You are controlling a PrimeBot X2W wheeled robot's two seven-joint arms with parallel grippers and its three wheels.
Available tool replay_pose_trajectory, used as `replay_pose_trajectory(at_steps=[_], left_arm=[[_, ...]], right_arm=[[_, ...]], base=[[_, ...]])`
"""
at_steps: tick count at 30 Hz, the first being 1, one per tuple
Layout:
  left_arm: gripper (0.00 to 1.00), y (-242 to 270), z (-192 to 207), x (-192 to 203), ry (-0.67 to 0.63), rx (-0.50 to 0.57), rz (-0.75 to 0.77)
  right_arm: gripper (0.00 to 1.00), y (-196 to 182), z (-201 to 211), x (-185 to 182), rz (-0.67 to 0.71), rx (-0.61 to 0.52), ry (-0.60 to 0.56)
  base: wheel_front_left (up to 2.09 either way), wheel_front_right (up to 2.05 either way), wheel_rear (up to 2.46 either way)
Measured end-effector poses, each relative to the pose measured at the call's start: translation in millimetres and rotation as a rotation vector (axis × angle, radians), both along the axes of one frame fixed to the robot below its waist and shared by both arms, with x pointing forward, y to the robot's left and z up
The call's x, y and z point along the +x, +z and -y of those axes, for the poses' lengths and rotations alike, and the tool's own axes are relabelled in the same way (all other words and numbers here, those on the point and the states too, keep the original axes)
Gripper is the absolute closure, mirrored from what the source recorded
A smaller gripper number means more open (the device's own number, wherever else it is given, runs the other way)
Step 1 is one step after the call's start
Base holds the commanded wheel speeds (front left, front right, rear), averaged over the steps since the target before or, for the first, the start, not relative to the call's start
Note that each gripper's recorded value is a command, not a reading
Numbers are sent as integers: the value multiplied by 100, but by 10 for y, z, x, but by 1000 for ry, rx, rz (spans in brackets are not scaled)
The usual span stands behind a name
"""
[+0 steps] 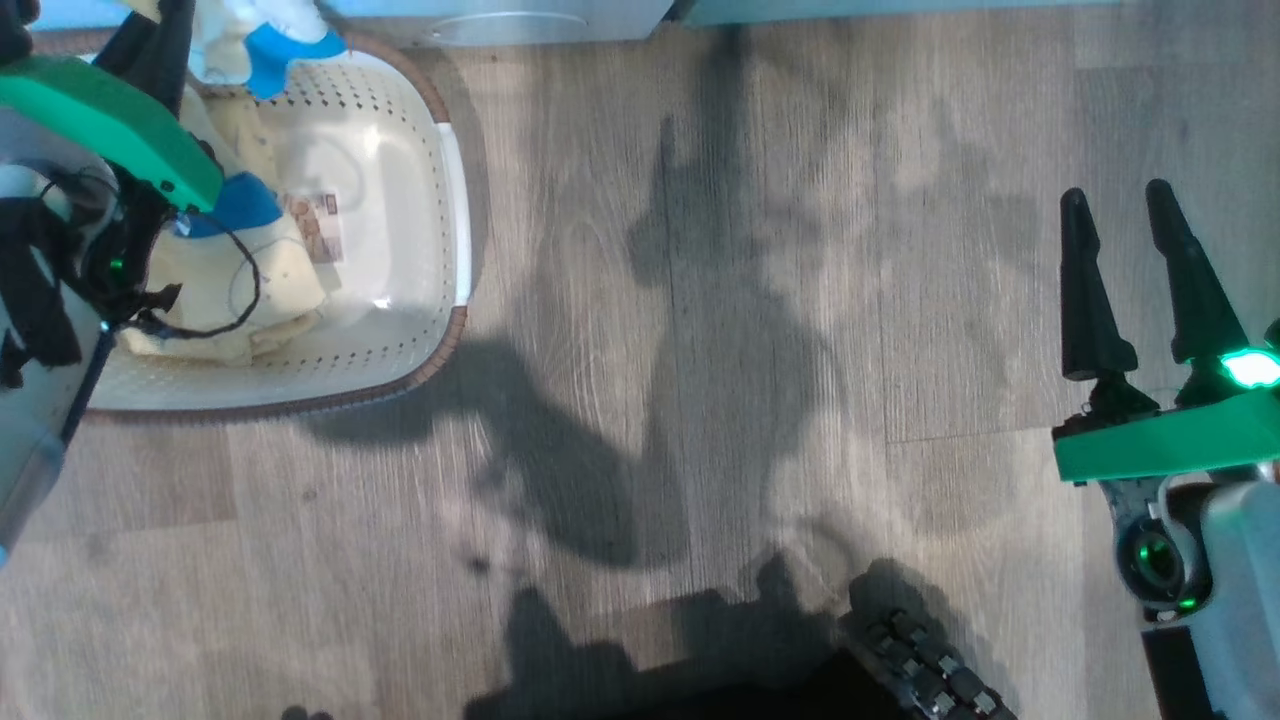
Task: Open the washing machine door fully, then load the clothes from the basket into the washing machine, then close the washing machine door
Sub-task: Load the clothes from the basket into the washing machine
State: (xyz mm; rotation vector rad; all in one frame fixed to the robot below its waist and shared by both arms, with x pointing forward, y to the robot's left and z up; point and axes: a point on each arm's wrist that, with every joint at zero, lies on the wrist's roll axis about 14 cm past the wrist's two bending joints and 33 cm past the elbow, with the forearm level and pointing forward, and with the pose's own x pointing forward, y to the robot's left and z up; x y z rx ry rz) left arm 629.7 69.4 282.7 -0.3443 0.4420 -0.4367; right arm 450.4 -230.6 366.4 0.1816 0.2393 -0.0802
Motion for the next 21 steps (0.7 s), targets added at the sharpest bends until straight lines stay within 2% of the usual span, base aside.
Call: replay_pose_trajectory(at_steps=[8,16,21], left_arm=[[100,563,60,93,-41,-33,124],[100,1004,-7,98,-64,-12,215],[100,1155,-67,208,-75,26,216]], right_arm=[[0,180,-9,-7,41,4,0],[0,308,-31,-99,62,16,-4],[0,334,-51,-91,70,21,-1]], base=[[0,0,0],[0,0,0],[0,0,0]])
